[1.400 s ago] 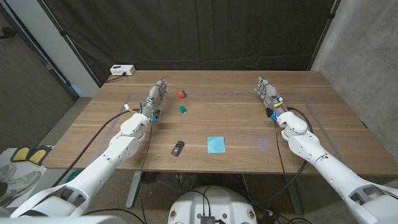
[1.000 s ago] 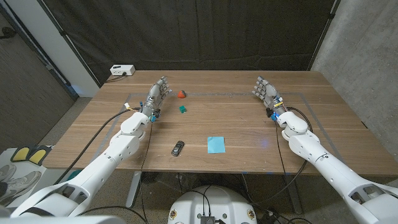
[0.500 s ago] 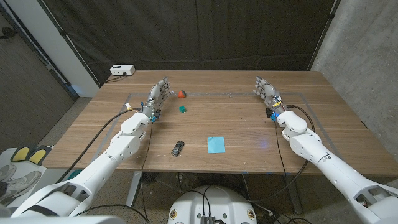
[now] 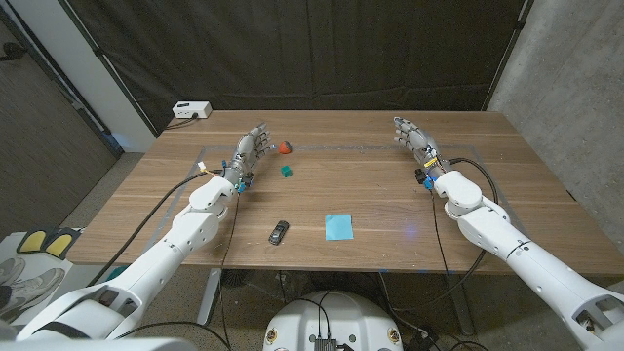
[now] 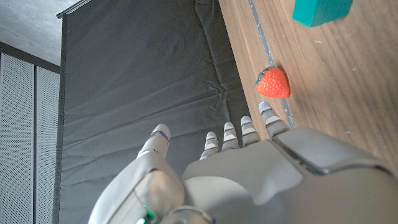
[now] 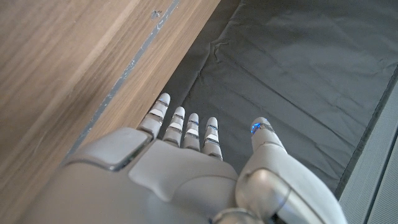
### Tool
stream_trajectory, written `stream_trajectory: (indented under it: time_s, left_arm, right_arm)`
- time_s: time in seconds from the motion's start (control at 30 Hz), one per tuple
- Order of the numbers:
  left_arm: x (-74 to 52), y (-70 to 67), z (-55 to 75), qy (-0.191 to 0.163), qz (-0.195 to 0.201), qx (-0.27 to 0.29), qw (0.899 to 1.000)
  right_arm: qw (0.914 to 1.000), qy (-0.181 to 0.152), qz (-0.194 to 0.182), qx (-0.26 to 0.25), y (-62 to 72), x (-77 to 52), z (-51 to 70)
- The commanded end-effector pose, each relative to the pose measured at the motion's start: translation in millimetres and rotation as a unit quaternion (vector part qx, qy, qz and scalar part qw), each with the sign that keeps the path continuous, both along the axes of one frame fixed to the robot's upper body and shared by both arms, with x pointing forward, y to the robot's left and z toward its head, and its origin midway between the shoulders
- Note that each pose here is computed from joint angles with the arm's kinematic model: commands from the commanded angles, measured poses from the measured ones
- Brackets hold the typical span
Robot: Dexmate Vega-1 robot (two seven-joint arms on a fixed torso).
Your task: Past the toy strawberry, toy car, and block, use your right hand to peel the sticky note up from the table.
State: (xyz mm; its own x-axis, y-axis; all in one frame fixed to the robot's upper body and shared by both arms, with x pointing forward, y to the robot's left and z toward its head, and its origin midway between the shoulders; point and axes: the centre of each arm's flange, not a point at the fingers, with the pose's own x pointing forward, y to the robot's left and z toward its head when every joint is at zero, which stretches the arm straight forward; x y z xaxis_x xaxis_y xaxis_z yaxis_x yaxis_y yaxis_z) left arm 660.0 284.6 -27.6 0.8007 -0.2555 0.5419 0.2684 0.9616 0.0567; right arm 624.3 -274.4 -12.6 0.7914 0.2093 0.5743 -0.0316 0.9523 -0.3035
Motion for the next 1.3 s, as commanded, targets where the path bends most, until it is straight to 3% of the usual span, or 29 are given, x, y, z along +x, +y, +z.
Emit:
stream_trajectory:
  time_s: [0.03,0.47,1.3]
  left_arm:
    - [0.1,-3.8,1.4,0.002,-0.007,0.010,1.000]
    - [-1.2,-9.0,0.8,0.003,-0.015,0.015,1.000]
    - [-6.5,-15.1,-3.8,0.002,-0.021,0.018,1.000]
  right_arm:
    - [0.9970,-0.021,-0.022,-0.071,11.8,-27.6,8.6]
    - [0.9884,-0.026,-0.041,-0.144,23.7,-49.8,14.8]
    - [0.9589,-0.032,-0.061,-0.275,55.4,-87.4,20.1]
